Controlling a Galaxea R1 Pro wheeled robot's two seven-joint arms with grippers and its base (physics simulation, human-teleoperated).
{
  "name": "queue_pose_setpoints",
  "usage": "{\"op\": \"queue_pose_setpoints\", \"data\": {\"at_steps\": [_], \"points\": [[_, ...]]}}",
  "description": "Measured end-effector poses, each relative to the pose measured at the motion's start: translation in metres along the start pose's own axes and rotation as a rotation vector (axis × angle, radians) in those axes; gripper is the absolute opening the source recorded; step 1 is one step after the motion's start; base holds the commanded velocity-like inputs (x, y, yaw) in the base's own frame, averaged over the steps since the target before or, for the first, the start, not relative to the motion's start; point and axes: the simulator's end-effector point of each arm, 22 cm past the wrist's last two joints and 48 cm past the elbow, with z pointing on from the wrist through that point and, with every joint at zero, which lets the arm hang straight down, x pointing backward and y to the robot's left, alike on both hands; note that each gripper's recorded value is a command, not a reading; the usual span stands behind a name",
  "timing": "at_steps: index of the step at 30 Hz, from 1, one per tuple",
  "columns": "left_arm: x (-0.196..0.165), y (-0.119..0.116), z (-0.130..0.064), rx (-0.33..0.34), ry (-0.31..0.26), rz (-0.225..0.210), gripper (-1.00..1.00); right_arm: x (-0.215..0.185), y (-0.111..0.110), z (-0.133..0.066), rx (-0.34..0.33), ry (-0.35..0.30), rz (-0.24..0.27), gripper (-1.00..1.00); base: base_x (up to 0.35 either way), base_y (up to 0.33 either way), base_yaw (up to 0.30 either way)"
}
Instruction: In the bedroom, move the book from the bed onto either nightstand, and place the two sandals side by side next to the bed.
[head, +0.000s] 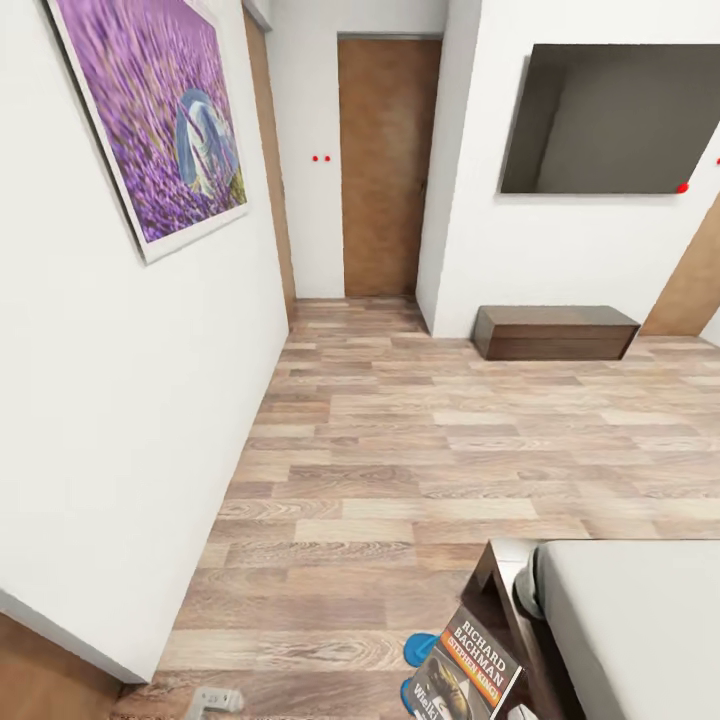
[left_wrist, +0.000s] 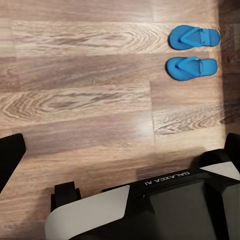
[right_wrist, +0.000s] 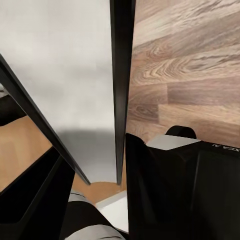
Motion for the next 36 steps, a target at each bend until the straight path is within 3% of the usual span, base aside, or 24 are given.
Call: {"op": "queue_pose_setpoints", "data": {"at_steps": [15,36], "points": [[0.0000,0.0000,0.0000,0.000,0.000,0.000,1.00,0.0000,0.0000,0.0000,0.000,0.000,0.000,-1.00,0.000,0.000,0.276],[-0.0077,-0.0017,-0.0024,0.001,-0.017,0.006,1.00,-0.0061,0.0044,-0.0015,-0.005,-0.015,-0.023,-1.00,0.000,0.000,0.016]]}}
